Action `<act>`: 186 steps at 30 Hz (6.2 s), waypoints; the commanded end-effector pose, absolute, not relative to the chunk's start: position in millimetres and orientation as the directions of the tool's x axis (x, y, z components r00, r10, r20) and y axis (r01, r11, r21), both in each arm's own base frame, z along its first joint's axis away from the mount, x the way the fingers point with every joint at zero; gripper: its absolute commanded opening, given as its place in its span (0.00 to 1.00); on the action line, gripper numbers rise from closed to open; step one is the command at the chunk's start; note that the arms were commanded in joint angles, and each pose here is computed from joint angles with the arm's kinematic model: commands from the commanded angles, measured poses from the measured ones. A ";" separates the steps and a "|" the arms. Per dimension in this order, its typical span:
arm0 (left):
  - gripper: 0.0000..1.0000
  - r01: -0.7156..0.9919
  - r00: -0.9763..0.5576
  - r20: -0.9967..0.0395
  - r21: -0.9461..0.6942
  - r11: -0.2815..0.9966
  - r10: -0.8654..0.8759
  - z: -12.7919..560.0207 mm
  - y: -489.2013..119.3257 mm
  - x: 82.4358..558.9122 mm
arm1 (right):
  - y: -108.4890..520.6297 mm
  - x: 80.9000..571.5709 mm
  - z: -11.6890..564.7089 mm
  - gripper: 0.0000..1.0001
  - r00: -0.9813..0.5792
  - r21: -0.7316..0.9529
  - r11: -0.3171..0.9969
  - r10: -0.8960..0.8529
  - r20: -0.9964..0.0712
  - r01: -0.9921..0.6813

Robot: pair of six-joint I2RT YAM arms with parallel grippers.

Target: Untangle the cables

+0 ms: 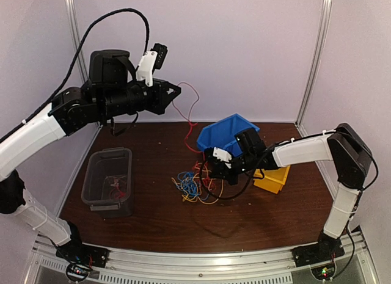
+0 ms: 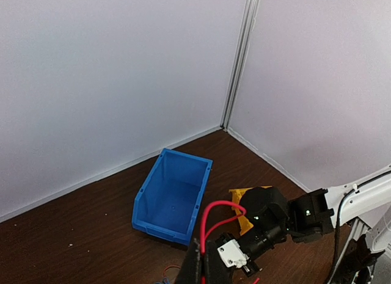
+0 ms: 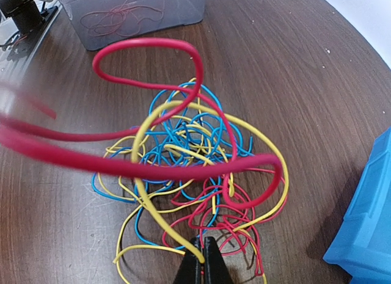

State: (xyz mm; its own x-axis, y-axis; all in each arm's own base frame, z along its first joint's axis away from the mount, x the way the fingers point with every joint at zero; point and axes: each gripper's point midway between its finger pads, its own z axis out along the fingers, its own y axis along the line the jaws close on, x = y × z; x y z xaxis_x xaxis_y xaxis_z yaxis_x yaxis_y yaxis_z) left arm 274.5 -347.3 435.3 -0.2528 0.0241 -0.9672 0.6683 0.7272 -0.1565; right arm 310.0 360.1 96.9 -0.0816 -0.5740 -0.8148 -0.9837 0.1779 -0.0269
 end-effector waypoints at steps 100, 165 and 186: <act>0.00 0.210 0.100 -0.990 0.115 0.971 0.096 606.4 -172.0 268.7 | 379.0 322.9 162.2 0.46 -0.065 -0.045 0.180 -0.562 -0.825 -0.983; 0.00 0.344 0.250 -0.966 0.021 0.939 -0.070 650.7 -175.5 244.4 | 476.5 359.1 114.2 0.29 -0.173 0.129 0.122 -0.490 -0.855 -0.984; 0.00 0.117 0.510 -0.841 -0.139 0.983 -0.179 737.4 -43.5 175.9 | 411.4 346.4 47.8 0.00 -0.323 0.186 0.286 -0.573 -0.753 -0.940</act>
